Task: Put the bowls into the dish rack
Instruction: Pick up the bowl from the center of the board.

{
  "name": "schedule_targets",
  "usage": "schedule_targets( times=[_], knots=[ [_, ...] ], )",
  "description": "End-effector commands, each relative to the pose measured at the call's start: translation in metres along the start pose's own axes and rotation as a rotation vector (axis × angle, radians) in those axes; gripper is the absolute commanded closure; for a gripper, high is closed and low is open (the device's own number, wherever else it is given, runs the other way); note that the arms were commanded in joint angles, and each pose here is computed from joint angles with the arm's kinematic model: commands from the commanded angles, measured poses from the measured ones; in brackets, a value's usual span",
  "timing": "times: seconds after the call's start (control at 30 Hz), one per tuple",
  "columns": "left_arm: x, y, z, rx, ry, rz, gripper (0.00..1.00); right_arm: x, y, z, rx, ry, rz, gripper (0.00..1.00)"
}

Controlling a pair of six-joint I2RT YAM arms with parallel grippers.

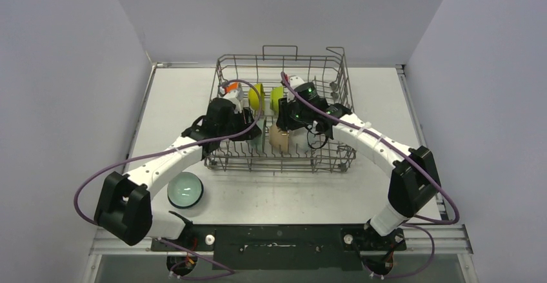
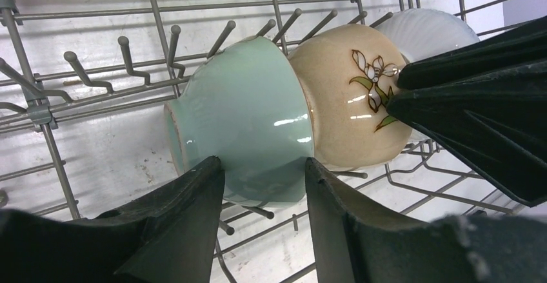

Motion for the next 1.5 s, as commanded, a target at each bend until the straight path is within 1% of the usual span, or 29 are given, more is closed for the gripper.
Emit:
schedule_targets(
  times=[0.0, 0.13, 0.2, 0.37, 0.4, 0.53, 0.7, 0.8, 0.9, 0.93, 0.97, 1.0, 1.17, 1.3, 1.47],
  knots=[
    [-0.004, 0.012, -0.005, -0.011, 0.020, 0.023, 0.55, -0.017, 0.006, -0.006, -0.025, 0.014, 0.058, 0.75],
    [-0.003, 0.009, -0.009, -0.024, 0.025, 0.015, 0.55, -0.017, 0.007, -0.007, -0.024, 0.011, 0.060, 0.76],
    [0.002, 0.004, -0.014, -0.042, 0.030, -0.005, 0.52, -0.011, 0.004, -0.005, -0.016, 0.001, 0.041, 0.74],
    [0.028, -0.023, -0.039, -0.127, 0.058, -0.105, 0.37, 0.015, -0.012, 0.003, 0.029, -0.028, -0.051, 0.61],
    [0.034, -0.030, -0.043, -0.144, 0.063, -0.132, 0.32, 0.020, -0.015, 0.004, 0.037, -0.034, -0.073, 0.58],
    [0.053, -0.060, -0.055, -0.199, 0.081, -0.233, 0.18, 0.035, -0.032, 0.011, 0.066, -0.042, -0.157, 0.45],
    [0.067, -0.098, -0.047, -0.200, 0.068, -0.327, 0.10, 0.039, -0.045, 0.015, 0.090, -0.051, -0.208, 0.35],
    [0.070, -0.117, -0.031, -0.152, 0.053, -0.363, 0.07, 0.038, -0.045, 0.015, 0.097, -0.057, -0.210, 0.32],
    [0.069, -0.137, -0.012, -0.075, 0.033, -0.406, 0.02, 0.035, -0.043, 0.016, 0.104, -0.061, -0.203, 0.30],
    [0.068, -0.142, -0.004, -0.039, 0.022, -0.417, 0.04, 0.035, -0.043, 0.015, 0.105, -0.062, -0.202, 0.28],
    [0.067, -0.148, 0.004, 0.001, 0.006, -0.430, 0.04, 0.034, -0.042, 0.015, 0.106, -0.063, -0.199, 0.24],
    [0.066, -0.153, 0.012, 0.038, -0.009, -0.433, 0.04, 0.033, -0.041, 0.015, 0.107, -0.064, -0.195, 0.22],
    [0.056, -0.165, 0.047, 0.193, -0.093, -0.399, 0.04, 0.031, -0.037, 0.014, 0.106, -0.067, -0.184, 0.19],
    [0.047, -0.170, 0.072, 0.310, -0.241, -0.405, 0.04, 0.030, -0.036, 0.013, 0.105, -0.069, -0.178, 0.17],
    [0.029, -0.168, 0.103, 0.422, -0.501, -0.415, 0.04, 0.026, -0.035, 0.011, 0.087, -0.071, -0.163, 0.17]
  ],
)
Point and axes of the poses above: each gripper's point midway between its finger pads, its own y axis out along the fingers, its own z axis along the line the jaws close on, x = y × z, the point moved 6 cm from there along -y, back along the fingers, and after that the axes turned 9 degrees about -y, right-handed, at the moved point
